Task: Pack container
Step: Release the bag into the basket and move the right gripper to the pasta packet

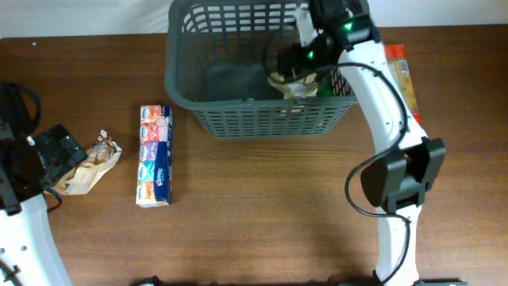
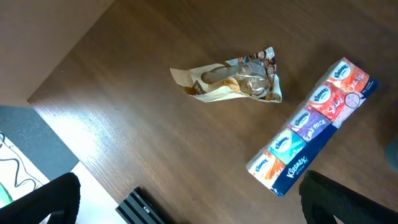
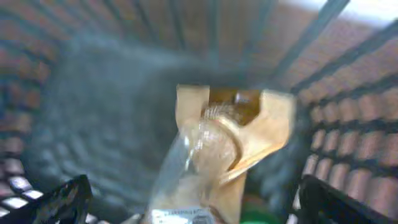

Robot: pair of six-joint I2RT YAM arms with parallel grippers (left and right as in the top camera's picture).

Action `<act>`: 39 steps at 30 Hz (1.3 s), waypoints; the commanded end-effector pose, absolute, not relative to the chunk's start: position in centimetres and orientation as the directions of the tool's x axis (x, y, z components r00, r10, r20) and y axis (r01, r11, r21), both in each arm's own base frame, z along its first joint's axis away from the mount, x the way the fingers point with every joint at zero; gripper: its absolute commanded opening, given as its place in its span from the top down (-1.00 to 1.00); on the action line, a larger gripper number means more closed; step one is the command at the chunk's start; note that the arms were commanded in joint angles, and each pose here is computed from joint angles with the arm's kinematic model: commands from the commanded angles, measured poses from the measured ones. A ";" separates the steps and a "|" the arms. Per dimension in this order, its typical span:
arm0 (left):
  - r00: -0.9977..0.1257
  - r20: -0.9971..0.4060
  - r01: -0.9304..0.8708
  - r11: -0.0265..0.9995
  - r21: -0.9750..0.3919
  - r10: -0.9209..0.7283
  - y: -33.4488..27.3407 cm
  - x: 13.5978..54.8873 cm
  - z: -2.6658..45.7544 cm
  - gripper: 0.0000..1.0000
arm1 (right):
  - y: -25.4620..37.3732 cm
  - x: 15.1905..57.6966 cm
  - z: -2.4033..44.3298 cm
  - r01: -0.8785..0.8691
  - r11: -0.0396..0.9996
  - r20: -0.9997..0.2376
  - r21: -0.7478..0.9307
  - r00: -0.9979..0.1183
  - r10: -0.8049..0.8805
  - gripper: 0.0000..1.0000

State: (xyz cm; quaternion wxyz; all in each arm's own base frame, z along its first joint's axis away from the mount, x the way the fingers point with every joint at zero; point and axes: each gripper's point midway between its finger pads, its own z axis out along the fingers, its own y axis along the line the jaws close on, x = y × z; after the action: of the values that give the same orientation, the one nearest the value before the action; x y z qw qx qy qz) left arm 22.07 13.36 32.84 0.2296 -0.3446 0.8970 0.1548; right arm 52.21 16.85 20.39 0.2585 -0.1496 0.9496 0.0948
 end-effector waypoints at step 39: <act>-0.607 -0.579 -0.705 0.705 0.076 -0.545 14.0 23.6 33.7 -0.99 | -13.9 44.9 15.7 0.112 0.988 -0.183 0.110 -0.974 0.131 -0.98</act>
State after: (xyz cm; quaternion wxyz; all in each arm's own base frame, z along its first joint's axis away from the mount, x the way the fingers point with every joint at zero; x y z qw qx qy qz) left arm 23.55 13.88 33.71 0.2657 -0.3472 0.8862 0.1535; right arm 45.07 -13.98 19.77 0.1409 0.0631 0.9875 0.0323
